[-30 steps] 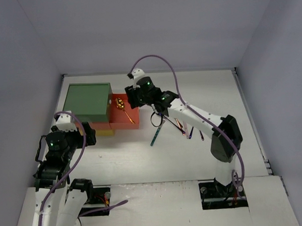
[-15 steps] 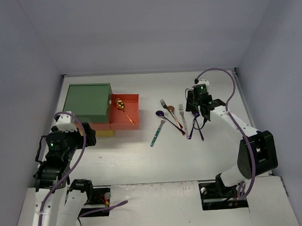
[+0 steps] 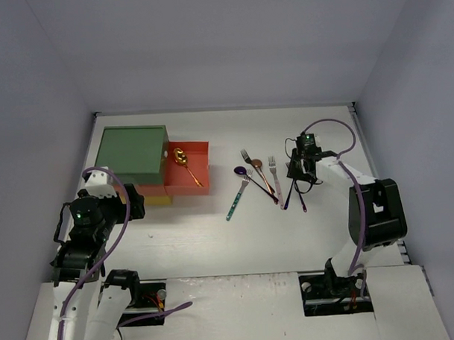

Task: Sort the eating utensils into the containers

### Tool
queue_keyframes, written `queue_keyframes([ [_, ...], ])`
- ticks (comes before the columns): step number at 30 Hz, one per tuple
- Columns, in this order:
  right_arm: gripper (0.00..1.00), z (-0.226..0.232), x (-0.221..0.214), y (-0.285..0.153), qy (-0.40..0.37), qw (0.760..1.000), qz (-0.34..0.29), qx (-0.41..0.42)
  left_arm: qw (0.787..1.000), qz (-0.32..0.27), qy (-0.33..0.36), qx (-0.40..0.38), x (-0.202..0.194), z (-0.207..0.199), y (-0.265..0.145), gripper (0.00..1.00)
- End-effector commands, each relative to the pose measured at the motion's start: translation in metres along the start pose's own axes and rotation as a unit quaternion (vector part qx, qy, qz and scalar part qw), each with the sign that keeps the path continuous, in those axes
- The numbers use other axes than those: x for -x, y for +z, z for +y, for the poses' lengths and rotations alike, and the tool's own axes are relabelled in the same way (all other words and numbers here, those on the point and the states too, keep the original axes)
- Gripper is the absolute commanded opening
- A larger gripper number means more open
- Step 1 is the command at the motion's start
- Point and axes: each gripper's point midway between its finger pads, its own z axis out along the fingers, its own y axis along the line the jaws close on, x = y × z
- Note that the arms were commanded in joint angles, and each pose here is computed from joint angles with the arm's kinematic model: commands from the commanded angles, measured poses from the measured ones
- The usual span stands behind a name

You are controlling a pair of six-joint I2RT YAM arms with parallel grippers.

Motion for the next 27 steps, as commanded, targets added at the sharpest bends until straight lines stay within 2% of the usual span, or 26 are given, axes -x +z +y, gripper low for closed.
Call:
queue_keyframes([
  [1,0.27,0.007,0.007,0.002,0.03,0.999,-0.01,0.01,1.0,-0.024,-0.002,-0.012,0.017,-0.006,0.005,0.87],
  [11,0.25,0.004,-0.009,0.021,0.042,0.999,0.02,-0.006,1.0,-0.023,-0.002,-0.013,0.016,-0.007,0.005,0.87],
  [16,0.2,0.0,-0.015,0.03,0.043,0.998,0.03,-0.017,1.0,-0.024,-0.002,-0.013,0.016,-0.007,0.004,0.87],
  [22,0.02,-0.004,-0.001,0.028,0.042,0.999,0.009,-0.032,1.0,-0.024,-0.002,-0.014,0.016,-0.007,0.004,0.87],
  [27,0.0,0.007,0.031,-0.006,0.036,0.998,-0.05,-0.008,1.0,-0.023,-0.003,-0.013,0.016,-0.007,0.005,0.87],
])
